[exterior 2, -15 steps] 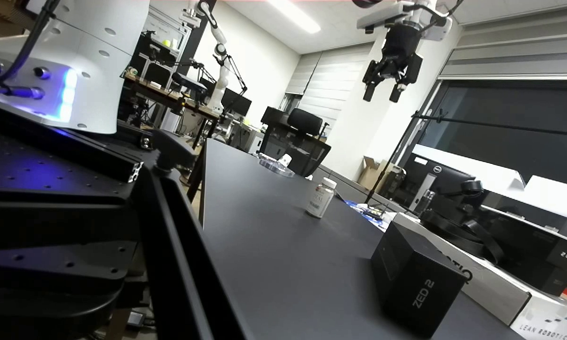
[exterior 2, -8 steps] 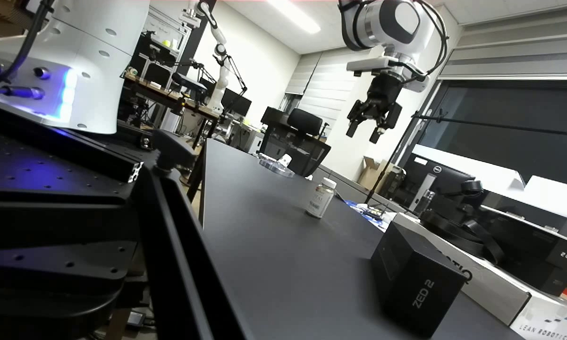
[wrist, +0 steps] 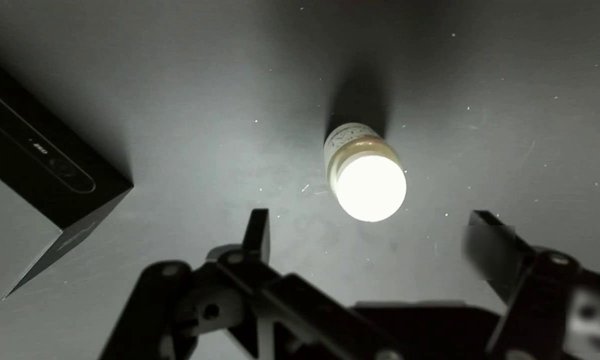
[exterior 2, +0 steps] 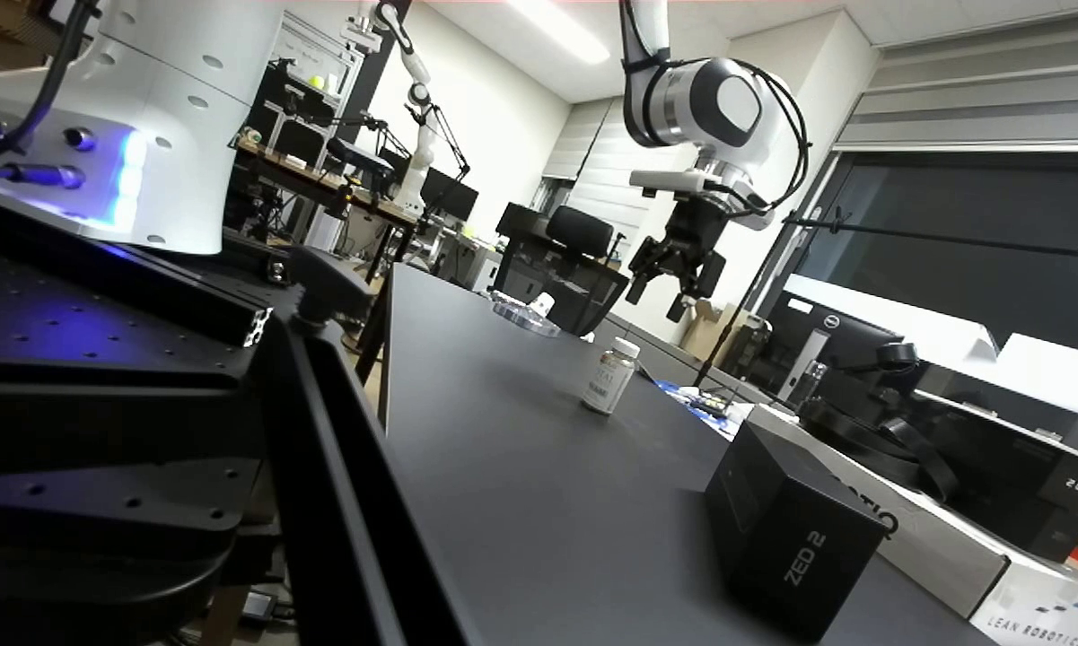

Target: Put the bottle on top of the black box

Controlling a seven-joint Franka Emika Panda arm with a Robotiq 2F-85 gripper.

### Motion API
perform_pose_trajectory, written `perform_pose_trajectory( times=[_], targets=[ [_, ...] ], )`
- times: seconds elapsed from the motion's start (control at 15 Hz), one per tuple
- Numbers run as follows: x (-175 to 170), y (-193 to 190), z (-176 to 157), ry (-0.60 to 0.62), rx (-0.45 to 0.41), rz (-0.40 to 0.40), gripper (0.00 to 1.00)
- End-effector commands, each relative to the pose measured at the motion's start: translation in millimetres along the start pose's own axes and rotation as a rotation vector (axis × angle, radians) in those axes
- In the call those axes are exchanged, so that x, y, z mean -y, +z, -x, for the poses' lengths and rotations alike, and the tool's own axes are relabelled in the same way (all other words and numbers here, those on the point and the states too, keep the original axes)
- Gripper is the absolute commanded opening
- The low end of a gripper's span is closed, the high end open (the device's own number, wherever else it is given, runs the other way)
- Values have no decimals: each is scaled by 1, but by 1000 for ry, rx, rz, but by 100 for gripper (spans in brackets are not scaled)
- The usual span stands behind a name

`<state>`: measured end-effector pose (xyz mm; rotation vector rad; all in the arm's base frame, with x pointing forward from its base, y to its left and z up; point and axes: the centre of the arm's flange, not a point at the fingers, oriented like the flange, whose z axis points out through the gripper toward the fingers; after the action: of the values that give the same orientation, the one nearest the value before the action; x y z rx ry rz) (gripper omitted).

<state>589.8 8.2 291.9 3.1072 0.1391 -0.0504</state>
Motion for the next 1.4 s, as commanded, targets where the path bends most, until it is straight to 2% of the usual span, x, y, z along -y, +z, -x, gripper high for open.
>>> perform_pose_trajectory(
  times=[0.0,0.67,1.07,1.13,1.2,1.33],
  targets=[
    [8,18,4,-22,3,11,100],
    [10,63,10,-47,40,16,100],
    [13,81,6,-68,34,30,100],
    [11,84,6,-68,28,32,97],
    [15,85,5,-70,26,30,73],
    [13,85,5,-68,25,25,70]
  ],
)
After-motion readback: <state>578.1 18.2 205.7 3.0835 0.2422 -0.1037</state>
